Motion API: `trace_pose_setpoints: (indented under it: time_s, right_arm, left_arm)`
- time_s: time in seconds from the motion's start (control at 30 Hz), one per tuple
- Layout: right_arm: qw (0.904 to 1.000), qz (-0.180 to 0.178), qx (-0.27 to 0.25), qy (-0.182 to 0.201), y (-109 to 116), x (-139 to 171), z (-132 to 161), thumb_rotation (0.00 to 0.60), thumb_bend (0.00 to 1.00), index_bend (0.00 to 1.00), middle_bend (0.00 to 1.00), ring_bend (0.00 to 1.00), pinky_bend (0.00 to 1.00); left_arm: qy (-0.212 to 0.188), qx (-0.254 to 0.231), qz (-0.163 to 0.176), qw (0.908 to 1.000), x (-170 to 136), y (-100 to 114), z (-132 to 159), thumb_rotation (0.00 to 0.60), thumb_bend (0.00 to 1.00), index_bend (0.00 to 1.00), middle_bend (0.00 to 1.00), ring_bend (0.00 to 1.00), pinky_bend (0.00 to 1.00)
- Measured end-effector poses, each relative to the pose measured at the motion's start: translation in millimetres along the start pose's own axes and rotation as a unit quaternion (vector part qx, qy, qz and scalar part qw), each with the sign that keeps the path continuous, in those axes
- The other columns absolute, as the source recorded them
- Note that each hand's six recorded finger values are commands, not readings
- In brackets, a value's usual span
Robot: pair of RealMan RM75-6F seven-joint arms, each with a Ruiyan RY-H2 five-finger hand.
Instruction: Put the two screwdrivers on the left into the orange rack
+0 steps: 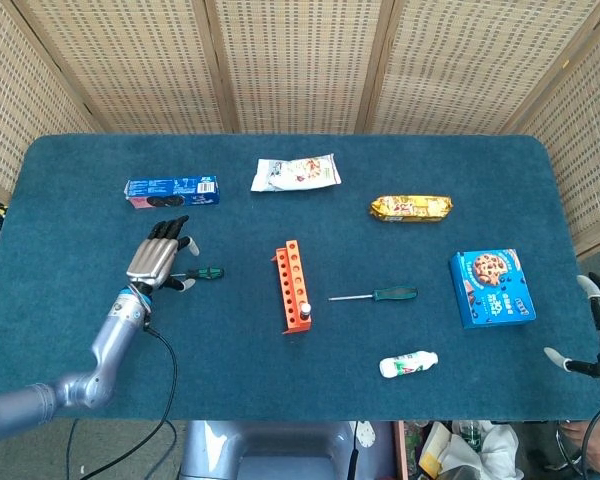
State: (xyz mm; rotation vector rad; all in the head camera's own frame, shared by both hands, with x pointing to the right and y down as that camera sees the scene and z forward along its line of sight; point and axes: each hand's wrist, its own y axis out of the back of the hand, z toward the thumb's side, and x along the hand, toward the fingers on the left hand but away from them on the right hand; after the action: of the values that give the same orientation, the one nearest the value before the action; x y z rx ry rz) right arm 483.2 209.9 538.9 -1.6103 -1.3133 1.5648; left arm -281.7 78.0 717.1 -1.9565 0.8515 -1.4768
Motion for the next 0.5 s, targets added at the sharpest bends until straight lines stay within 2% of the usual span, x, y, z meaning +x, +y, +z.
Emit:
trace_pose_setpoints:
  time_s: [0.13, 0.5]
  right_arm:
    - [1.0, -0.002, -0.003, -0.001, 1.7, -0.1, -1.0, 0.6, 0.0, 0.0, 0.0, 0.0, 0.0]
    - [1.0, 0.001, -0.006, -0.003, 1.8, -1.9, -3.3, 0.6, 0.0, 0.0, 0.0, 0.0, 0.0]
  left_arm:
    - [0.01, -0.012, -0.008, 0.9998, 7.2, -12.7, 2.0, 0.6, 0.24, 0.43, 0.0, 0.0, 0.0]
    - [0.012, -0.012, -0.013, 0.9998, 15.2, -23.8, 10.5, 0.6, 0.25, 0.44, 0.0, 0.0, 0.0]
